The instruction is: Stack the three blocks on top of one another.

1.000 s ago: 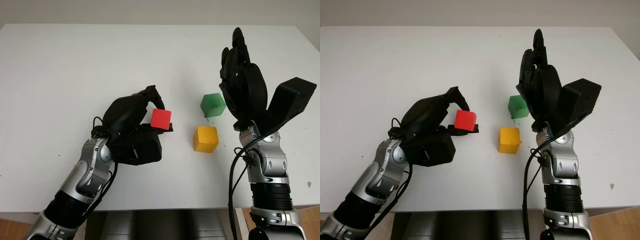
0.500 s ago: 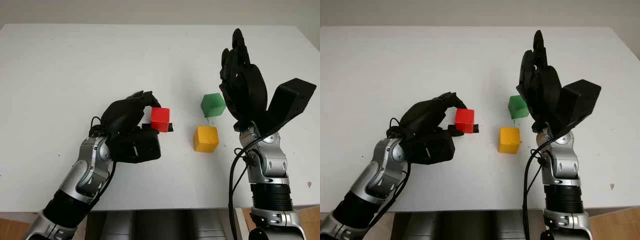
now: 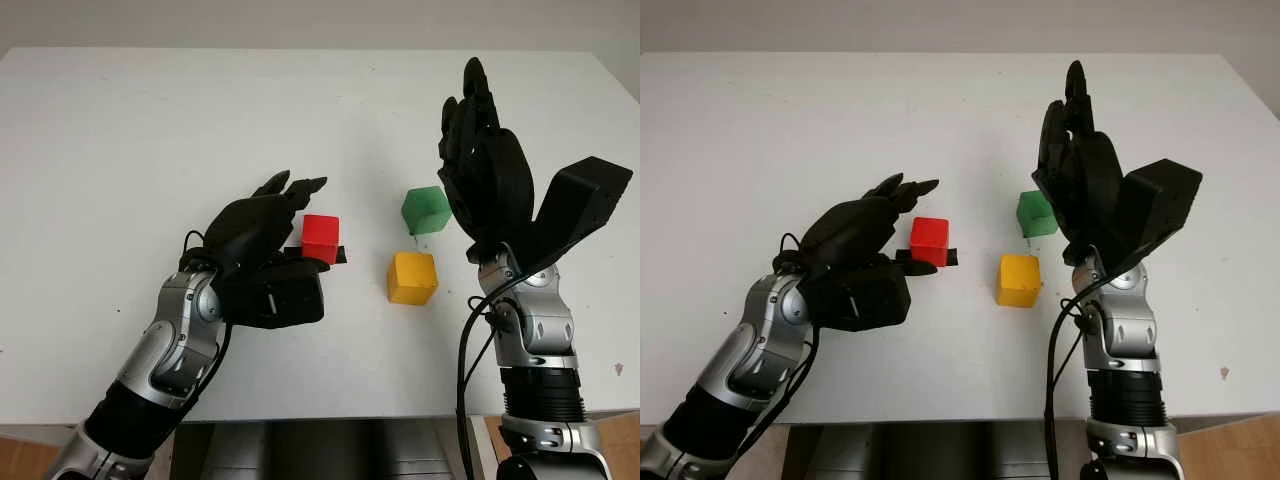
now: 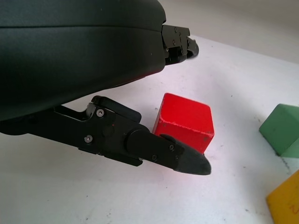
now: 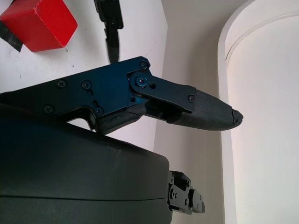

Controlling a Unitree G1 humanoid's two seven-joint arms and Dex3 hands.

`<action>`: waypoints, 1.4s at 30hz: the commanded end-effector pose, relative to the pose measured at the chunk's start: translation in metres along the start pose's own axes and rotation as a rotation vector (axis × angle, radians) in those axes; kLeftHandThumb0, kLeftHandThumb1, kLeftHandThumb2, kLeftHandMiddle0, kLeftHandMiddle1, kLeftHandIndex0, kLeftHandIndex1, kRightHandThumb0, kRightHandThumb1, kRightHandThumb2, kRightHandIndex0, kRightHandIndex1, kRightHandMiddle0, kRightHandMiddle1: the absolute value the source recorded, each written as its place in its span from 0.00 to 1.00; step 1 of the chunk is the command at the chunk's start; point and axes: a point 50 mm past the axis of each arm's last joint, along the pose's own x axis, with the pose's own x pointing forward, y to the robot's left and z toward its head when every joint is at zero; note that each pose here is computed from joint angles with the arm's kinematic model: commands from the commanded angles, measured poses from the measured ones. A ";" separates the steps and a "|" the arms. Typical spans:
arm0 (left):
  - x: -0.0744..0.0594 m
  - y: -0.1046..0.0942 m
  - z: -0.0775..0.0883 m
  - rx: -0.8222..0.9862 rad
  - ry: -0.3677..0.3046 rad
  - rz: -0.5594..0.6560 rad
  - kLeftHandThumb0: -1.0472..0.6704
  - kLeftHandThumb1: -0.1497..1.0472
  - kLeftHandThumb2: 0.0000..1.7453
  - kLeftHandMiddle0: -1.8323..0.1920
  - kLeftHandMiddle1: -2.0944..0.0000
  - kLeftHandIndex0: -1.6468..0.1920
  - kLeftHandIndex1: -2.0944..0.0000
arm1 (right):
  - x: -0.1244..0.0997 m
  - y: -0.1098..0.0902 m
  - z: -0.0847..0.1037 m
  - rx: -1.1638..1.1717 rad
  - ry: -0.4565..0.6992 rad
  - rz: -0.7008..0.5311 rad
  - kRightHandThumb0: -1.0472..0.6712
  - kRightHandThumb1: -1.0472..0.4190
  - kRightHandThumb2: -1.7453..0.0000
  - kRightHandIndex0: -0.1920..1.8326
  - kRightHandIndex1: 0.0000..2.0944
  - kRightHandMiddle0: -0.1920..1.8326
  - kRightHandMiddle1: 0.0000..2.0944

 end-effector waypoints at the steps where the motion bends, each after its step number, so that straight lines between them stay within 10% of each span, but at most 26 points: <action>1: -0.005 0.004 -0.001 -0.040 0.001 0.033 0.14 1.00 0.07 1.00 1.00 1.00 0.99 | -0.001 -0.001 0.004 0.004 -0.025 -0.002 0.19 0.00 0.58 0.00 0.00 0.00 0.00; 10: -0.019 0.028 -0.028 -0.505 -0.057 0.181 0.13 1.00 0.35 1.00 1.00 1.00 0.99 | 0.001 -0.011 0.011 -0.051 -0.057 0.007 0.22 0.00 0.64 0.00 0.00 0.00 0.00; 21: -0.035 0.047 -0.079 -0.929 -0.066 0.501 0.18 1.00 0.31 1.00 1.00 1.00 0.99 | 0.013 -0.048 0.042 -0.290 -0.038 -0.020 0.24 0.03 0.96 0.07 0.04 0.09 0.05; 42: -0.042 0.037 -0.104 -1.085 -0.009 0.541 0.19 1.00 0.29 1.00 1.00 1.00 1.00 | -0.011 -0.065 0.071 -1.009 -0.034 0.202 0.31 0.20 0.97 0.29 0.07 0.31 0.09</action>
